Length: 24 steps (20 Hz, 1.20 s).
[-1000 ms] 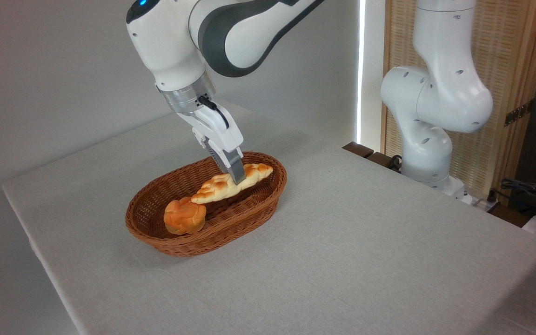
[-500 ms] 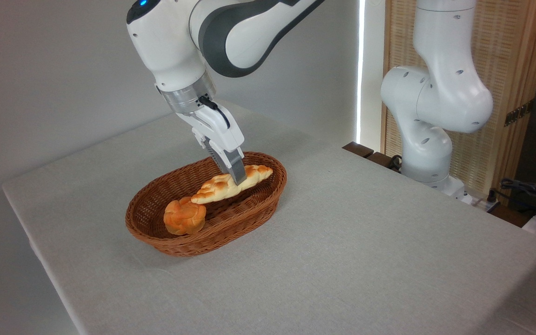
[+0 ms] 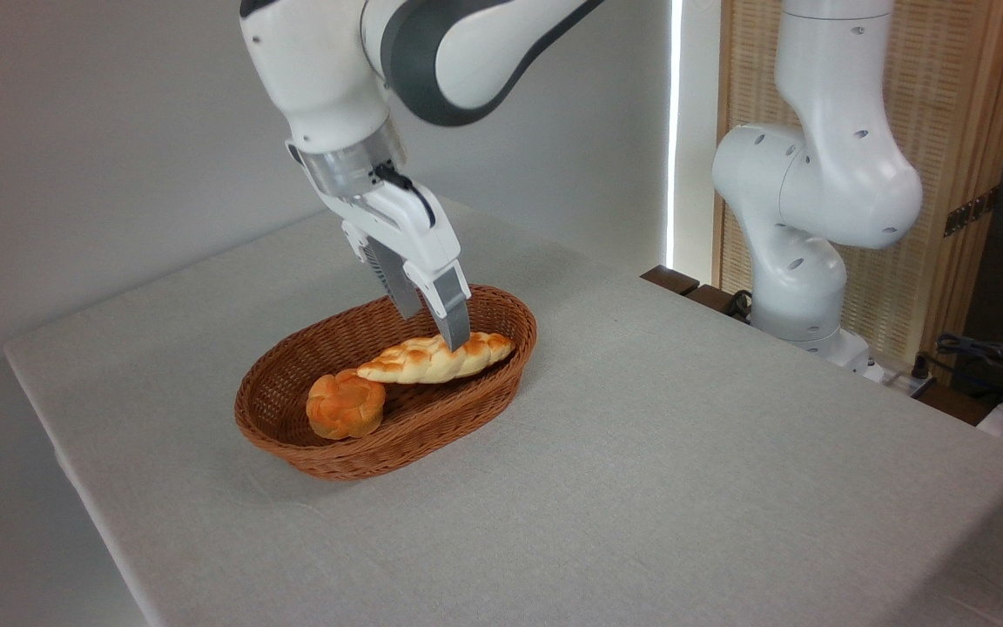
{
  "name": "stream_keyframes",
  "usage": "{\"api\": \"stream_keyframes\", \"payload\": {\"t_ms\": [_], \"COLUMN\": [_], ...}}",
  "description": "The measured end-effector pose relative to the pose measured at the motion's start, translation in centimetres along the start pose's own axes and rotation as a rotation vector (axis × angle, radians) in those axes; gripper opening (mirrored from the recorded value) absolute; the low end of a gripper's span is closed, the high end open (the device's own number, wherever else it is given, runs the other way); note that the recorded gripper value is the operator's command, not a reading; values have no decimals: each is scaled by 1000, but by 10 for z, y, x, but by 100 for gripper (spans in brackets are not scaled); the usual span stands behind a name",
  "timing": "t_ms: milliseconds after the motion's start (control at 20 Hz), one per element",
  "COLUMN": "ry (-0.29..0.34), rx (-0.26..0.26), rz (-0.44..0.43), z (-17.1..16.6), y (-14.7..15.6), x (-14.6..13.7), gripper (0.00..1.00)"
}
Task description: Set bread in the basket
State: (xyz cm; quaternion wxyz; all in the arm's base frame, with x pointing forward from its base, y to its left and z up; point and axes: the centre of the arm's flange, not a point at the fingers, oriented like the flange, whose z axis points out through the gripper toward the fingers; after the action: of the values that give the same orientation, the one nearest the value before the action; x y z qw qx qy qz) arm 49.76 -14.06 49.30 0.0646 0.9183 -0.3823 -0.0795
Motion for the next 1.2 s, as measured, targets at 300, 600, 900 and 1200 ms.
{"api": "stream_keyframes", "payload": {"t_ms": [300, 600, 900, 1200], "ry": [146, 179, 161, 135], "rx": [150, 174, 159, 138], "rz": [8, 21, 34, 52], "z": [-101, -154, -158, -142], "y": [-46, -76, -77, -78], "x": [-39, -82, -79, -63], "gripper": [100, 100, 100, 100]}}
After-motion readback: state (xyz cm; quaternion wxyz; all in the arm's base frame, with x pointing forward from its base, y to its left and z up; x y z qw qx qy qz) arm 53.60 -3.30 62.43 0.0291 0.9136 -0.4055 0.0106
